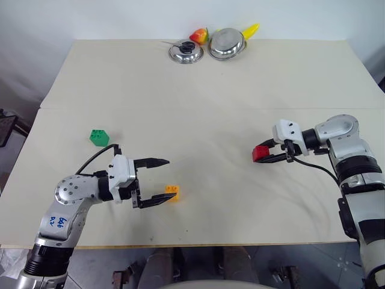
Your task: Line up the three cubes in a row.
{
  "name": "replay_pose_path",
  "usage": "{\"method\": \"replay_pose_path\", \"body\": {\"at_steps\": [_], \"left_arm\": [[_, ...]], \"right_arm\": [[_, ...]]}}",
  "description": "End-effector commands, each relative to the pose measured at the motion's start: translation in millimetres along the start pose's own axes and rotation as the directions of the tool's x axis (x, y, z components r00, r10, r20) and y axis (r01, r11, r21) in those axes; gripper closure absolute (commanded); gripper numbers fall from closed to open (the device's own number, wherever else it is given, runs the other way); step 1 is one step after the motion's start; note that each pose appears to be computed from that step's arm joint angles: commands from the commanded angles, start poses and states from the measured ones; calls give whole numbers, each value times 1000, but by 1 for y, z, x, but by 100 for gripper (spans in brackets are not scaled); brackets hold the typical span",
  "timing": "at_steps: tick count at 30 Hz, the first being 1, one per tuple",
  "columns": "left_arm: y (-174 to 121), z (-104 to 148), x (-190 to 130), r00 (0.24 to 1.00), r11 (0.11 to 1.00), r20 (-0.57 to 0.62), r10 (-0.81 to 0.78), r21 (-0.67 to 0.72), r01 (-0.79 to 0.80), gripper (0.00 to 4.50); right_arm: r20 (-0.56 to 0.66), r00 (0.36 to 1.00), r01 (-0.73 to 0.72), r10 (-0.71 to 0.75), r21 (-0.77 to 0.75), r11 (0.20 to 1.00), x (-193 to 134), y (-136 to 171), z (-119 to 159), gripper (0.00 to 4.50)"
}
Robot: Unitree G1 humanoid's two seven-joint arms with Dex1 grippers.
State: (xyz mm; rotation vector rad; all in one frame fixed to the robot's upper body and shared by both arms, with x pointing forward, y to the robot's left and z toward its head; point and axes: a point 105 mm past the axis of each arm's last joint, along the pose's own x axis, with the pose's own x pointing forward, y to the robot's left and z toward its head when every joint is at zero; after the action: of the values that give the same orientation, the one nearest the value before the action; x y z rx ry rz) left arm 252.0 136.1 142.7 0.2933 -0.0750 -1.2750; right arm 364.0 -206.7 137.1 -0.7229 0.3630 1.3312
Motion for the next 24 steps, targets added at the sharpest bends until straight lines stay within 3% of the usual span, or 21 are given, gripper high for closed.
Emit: {"method": "replay_pose_path", "body": {"at_steps": [1,7,11,15,18,19,24], "left_arm": [[3,6,-7,1000,999,10,24,45,-24,0],[12,2,-11,997,996,8,72,47,-72,0],[18,-2,-24,991,990,0,135,36,-135,0],[31,-5,-58,943,943,6,331,-5,-331,0],[39,-20,-101,835,834,-27,549,-42,-550,0],[41,-22,-120,763,761,-22,646,-56,-646,0],[30,-36,-179,493,487,-48,869,-99,-868,0]], "right_arm": [[56,998,-40,40,-18,999,3,6,5,203],[126,992,30,-14,-132,991,-9,0,20,7],[209,977,90,-52,-175,980,-23,-2,34,3],[399,914,158,-77,-173,972,-41,5,57,3],[551,820,170,-155,25,985,-56,9,67,3],[574,799,185,-181,51,981,-58,18,64,3],[560,783,255,-270,107,961,-63,57,36,3]]}}
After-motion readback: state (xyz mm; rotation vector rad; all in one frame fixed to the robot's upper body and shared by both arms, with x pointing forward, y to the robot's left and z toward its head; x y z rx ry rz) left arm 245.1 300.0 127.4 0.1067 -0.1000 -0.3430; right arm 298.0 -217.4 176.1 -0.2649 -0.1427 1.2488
